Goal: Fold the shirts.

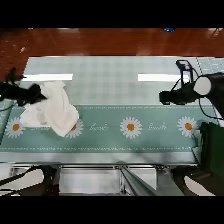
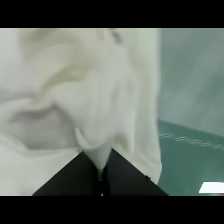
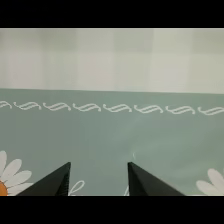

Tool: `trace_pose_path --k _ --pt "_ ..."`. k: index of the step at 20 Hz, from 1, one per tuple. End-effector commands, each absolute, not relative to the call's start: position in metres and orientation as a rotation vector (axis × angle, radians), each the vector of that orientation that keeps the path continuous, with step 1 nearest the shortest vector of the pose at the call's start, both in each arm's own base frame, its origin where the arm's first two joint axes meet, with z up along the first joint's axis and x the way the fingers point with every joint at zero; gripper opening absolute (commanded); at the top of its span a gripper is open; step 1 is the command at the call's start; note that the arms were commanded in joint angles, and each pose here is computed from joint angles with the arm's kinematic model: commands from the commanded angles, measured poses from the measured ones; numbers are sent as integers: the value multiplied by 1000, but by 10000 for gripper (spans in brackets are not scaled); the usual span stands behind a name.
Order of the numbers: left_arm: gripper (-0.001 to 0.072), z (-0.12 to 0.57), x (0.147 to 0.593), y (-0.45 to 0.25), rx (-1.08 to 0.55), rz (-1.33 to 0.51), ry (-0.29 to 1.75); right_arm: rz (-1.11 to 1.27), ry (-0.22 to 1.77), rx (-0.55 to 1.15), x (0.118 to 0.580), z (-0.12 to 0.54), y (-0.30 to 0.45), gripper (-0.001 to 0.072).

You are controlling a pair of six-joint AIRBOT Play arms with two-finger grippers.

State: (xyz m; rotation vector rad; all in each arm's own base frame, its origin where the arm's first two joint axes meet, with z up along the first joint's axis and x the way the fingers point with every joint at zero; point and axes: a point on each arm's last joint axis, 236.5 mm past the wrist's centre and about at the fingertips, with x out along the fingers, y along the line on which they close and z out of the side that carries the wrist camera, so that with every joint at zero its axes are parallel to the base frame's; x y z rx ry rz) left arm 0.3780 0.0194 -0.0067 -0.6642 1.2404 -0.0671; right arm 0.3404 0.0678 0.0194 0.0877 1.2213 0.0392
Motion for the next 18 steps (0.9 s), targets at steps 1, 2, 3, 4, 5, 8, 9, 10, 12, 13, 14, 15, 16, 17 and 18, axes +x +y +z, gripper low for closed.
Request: trace_pose_path --k 1,2,3,4,5,8,9,10,12,13,14,15,16,17,18 --pt "19 114 423 -7 -682 -259 954 12 1035 97 336 80 54 412" --pt "19 148 429 -11 -645 -285 883 7 976 106 331 100 51 411" --pt "19 181 431 -17 -599 -314 819 6 927 120 326 116 48 411" --pt "19 216 431 -25 -549 -345 753 9 877 134 320 133 47 412" --pt "19 251 430 -36 -507 -375 685 12 836 146 315 146 46 411" --pt "19 346 415 -77 -407 -479 504 24 736 171 298 178 43 411" --pt "18 379 407 -91 -378 -517 433 29 711 177 294 185 42 411" --pt "18 409 398 -104 -361 -549 362 33 692 182 290 191 42 411" --pt "18 469 376 -129 -331 -614 199 36 674 189 283 197 41 411" --pt "18 492 367 -138 -324 -640 127 35 675 189 281 198 41 411" --pt "18 509 358 -146 -321 -664 76 34 681 188 280 197 40 411" --pt "18 517 351 -154 -316 -689 49 33 688 187 279 195 40 411" --pt "18 516 347 -163 -315 -714 60 32 690 186 278 195 40 411" --pt "18 506 345 -177 -317 -750 97 32 689 186 279 195 40 411" --pt "18 489 344 -194 -319 -792 153 32 689 186 278 195 40 411"
